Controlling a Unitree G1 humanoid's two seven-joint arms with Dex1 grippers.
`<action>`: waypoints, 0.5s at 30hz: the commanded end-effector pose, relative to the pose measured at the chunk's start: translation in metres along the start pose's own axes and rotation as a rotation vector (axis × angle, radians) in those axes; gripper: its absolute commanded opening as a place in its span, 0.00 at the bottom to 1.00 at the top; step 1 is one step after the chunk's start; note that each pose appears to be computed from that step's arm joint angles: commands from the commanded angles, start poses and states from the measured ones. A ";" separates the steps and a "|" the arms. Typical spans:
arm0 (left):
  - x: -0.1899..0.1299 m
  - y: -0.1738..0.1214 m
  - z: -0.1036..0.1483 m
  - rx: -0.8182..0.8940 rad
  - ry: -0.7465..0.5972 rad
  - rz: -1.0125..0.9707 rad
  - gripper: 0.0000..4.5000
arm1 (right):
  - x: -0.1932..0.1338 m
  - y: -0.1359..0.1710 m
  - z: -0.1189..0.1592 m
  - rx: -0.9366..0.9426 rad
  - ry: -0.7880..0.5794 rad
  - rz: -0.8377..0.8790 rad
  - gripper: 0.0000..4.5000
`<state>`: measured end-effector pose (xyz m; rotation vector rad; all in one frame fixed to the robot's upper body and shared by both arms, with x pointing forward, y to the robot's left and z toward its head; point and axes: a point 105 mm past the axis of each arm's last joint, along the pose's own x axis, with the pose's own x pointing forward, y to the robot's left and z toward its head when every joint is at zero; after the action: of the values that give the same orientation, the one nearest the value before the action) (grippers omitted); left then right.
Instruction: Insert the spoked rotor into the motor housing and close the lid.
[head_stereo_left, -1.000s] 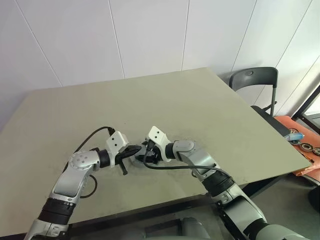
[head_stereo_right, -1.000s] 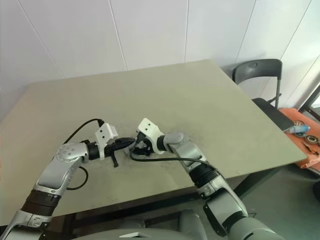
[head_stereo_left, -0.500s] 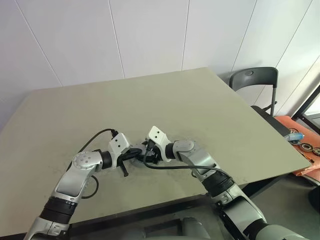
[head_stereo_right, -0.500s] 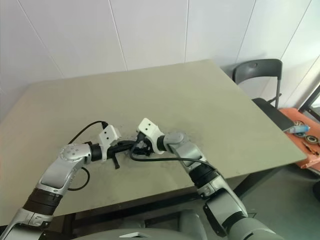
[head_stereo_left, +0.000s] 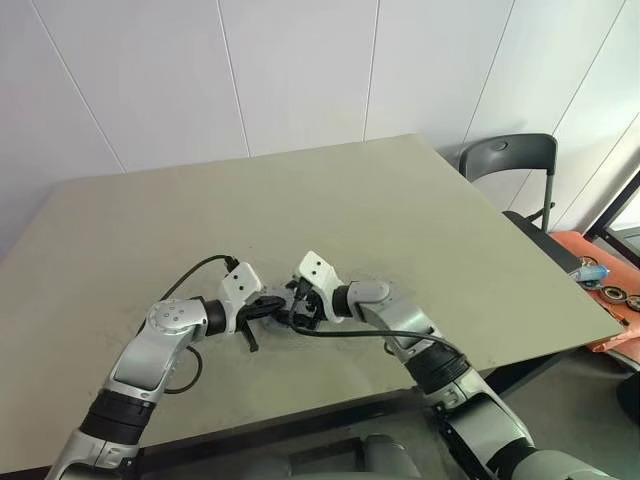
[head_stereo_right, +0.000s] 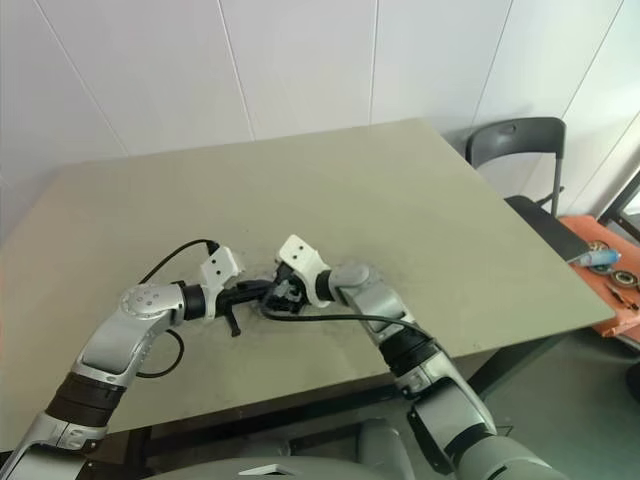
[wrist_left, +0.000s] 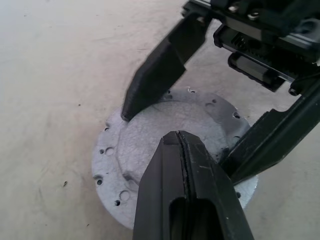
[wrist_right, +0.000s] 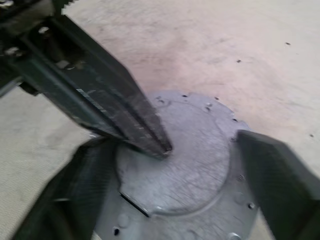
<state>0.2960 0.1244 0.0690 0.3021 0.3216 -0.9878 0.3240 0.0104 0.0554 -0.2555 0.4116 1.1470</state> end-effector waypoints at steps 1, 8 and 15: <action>-0.001 0.000 0.016 0.032 -0.036 -0.013 0.00 | -0.004 -0.005 -0.011 0.062 0.030 -0.013 0.99; 0.003 0.004 0.005 0.017 -0.028 -0.012 0.00 | -0.016 -0.007 -0.003 0.121 -0.011 0.021 0.99; 0.008 0.008 -0.012 0.005 -0.027 -0.020 0.00 | -0.022 -0.001 -0.004 0.101 0.001 0.065 0.99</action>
<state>0.3052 0.1219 0.0658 0.2809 0.2616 -1.0182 0.3218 -0.0100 0.0648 -0.1584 0.4599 1.1705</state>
